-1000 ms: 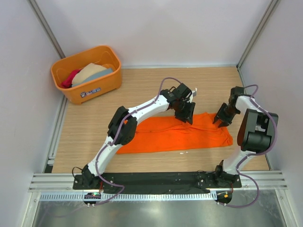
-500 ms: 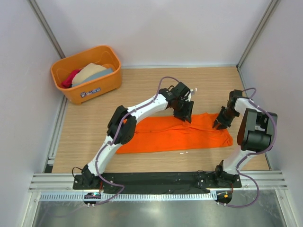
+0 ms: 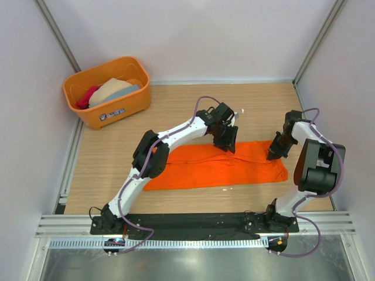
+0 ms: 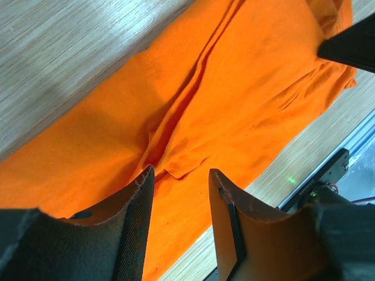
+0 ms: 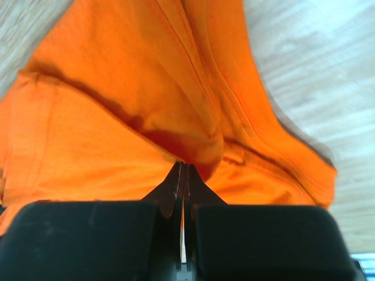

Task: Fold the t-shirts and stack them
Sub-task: Fold the tshirt

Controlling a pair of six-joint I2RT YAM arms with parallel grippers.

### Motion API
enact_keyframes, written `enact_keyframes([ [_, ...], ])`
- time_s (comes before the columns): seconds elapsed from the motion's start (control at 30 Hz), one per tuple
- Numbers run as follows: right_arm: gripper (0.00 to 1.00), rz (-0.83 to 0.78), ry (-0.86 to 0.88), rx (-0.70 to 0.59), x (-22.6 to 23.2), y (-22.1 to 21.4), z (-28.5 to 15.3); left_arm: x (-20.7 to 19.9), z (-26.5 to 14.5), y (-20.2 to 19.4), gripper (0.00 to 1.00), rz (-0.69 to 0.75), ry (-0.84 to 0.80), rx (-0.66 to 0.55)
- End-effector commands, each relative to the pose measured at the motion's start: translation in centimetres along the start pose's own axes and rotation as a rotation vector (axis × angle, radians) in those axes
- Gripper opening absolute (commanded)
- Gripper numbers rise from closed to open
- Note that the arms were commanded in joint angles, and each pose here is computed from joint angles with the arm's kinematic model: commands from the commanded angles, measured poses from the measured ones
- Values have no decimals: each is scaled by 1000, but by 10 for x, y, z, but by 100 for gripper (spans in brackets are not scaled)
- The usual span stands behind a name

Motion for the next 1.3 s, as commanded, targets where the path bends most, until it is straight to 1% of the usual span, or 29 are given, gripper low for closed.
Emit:
enact_keyframes([
  [0.0, 1, 9, -43, -55, -5, -2, -25, 1, -4, 1, 43, -10, -6, 0],
  [0.2, 1, 10, -39, -39, -9, -16, -27, 1, -3, -1, 43, -9, -8, 9],
  [0.43, 2, 32, -80, 38, -19, -38, -11, 3, -4, -5, 44, -12, 0, 36],
  [0.47, 12, 35, -93, 38, -20, -37, -10, 4, -5, -6, 44, -4, 7, 35],
  [0.5, 19, 35, -112, 22, -21, -34, -12, 2, -10, -6, 46, 0, 11, 34],
  [0.57, 27, 31, -104, -22, -17, -23, -22, 1, -18, -5, 47, 10, 28, 20],
  [0.6, 30, 35, -136, -40, -19, -20, -26, -1, -25, -4, 48, 19, 31, 13],
  [0.63, 33, 38, -140, -57, -19, -17, -32, -8, -39, -1, 49, 31, 24, -11],
  [0.67, 42, 49, -134, -100, -16, -12, -41, -14, -49, 0, 50, 42, 19, -27],
  [0.7, 45, 56, -135, -113, -16, -13, -47, -14, -57, -1, 50, 47, 33, -32],
  [0.73, 51, 61, -130, -120, -15, -14, -50, -24, -80, 1, 50, 66, 25, -70],
  [0.8, 53, 102, -98, -127, -10, -23, -59, -25, -103, -2, 50, 89, 66, -98],
  [0.83, 54, 133, -88, -108, -8, -32, -57, -30, -126, -7, 50, 103, 72, -130],
  [0.87, 54, 152, -80, -102, -3, -39, -56, -30, -137, -10, 51, 109, 84, -149],
  [0.9, 54, 237, -30, -100, 9, -45, -58, -23, -141, -19, 51, 106, 116, -146],
  [0.93, 57, 275, -31, -98, 12, -52, -55, -23, -150, -24, 52, 110, 120, -160],
  [0.97, 59, 282, 2, -126, 24, -54, -53, -29, -175, -28, 52, 122, 105, -209],
  [1.0, 62, 379, 30, -147, 32, -55, -53, -21, -174, -38, 53, 113, 126, -198],
  [1.03, 67, 413, 24, -146, 34, -59, -46, -19, -180, -43, 53, 113, 135, -206],
  [1.07, 71, 446, 33, -146, 39, -60, -43, -22, -199, -49, 54, 117, 123, -242],
  [1.1, 73, 452, 45, -147, 46, -59, -38, -13, -197, -58, 54, 107, 143, -224],
  [1.13, 74, 504, 33, -126, 50, -60, -31, -11, -203, -64, 54, 107, 154, -232],
  [1.17, 75, 521, -1, -155, 49, -57, -26, -6, -207, -67, 55, 101, 162, -240],
  [1.2, 75, 527, 6, -167, 54, -54, -22, -2, -213, -77, 55, 99, 164, -243],
  [1.27, 77, 595, -33, -151, 53, -54, -6, 5, -219, -84, 55, 84, 172, -251],
])
Point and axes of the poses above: each gripper's point midway between its finger pads, its own z axis out along the fingers, its own x axis along the line the jaws close on, y = z × x, the point moved 7 cm from there along -z, back along the fingers, and after that the axes turned 1 degree about -z, right-handed, at the moved point
